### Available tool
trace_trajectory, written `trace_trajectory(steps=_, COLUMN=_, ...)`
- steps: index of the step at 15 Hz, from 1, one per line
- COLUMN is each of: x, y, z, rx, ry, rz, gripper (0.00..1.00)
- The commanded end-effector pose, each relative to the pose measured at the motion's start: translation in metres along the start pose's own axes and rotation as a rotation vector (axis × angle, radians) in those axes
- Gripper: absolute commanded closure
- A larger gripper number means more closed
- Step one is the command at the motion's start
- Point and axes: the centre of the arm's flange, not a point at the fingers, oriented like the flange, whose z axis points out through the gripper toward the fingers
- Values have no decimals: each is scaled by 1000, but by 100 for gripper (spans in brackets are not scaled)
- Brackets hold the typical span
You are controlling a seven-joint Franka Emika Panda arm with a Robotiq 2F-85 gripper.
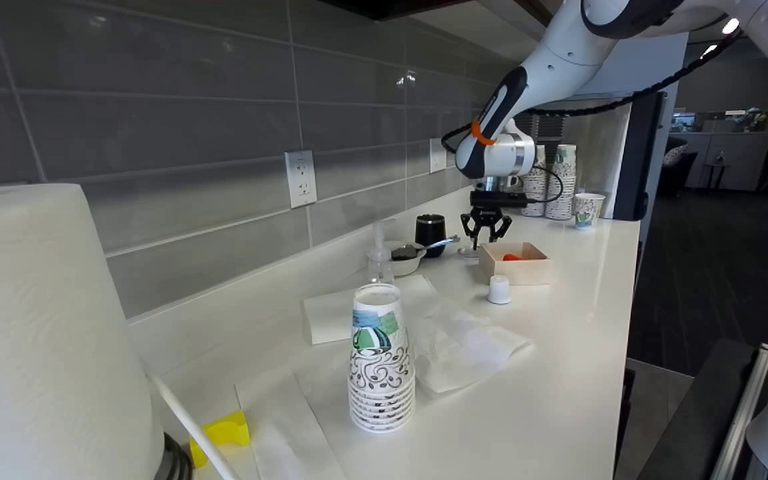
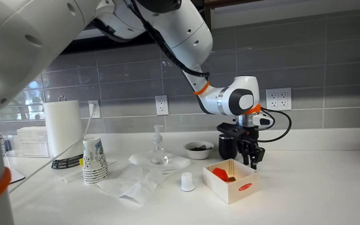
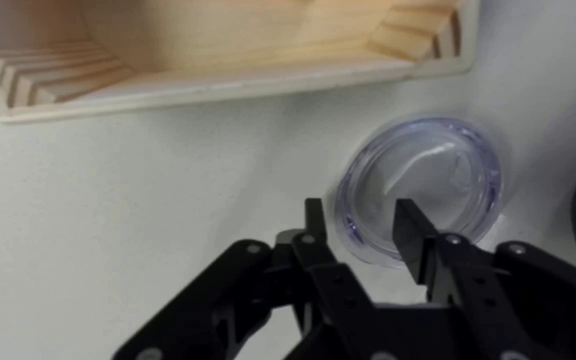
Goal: Place the lid onto the black cup
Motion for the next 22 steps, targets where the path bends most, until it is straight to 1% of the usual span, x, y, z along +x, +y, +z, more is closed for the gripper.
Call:
trace_trajectory(steps=1, x=-3, y=6, z=-8, rx=24, ry=15, rz=-5, gripper=26)
trace_trajectory(steps=4, x=-2, y=5, z=-5, rx=25, ry=13, rz=-8, gripper=2)
trace_trajectory(steps=5, x=-2, y=3, z=-5, rx=29, ry=15, rz=-10, gripper=0)
trace_trajectory(steps=9, x=1, y=-8, z=0, rx=44, ry=19, rz=-17, gripper=0)
trace_trajectory(steps=15, x=2, y=-24, z=3, rx=45, ry=23, rz=-33, gripper=0)
trace_trajectory(steps=18, x=6, y=-29, z=4, rx=44, ry=28, rz=-35, gripper=0)
trace_trajectory(steps=22, x=11, y=-30, z=15, rx=29, ry=12, rz=-33, gripper=0)
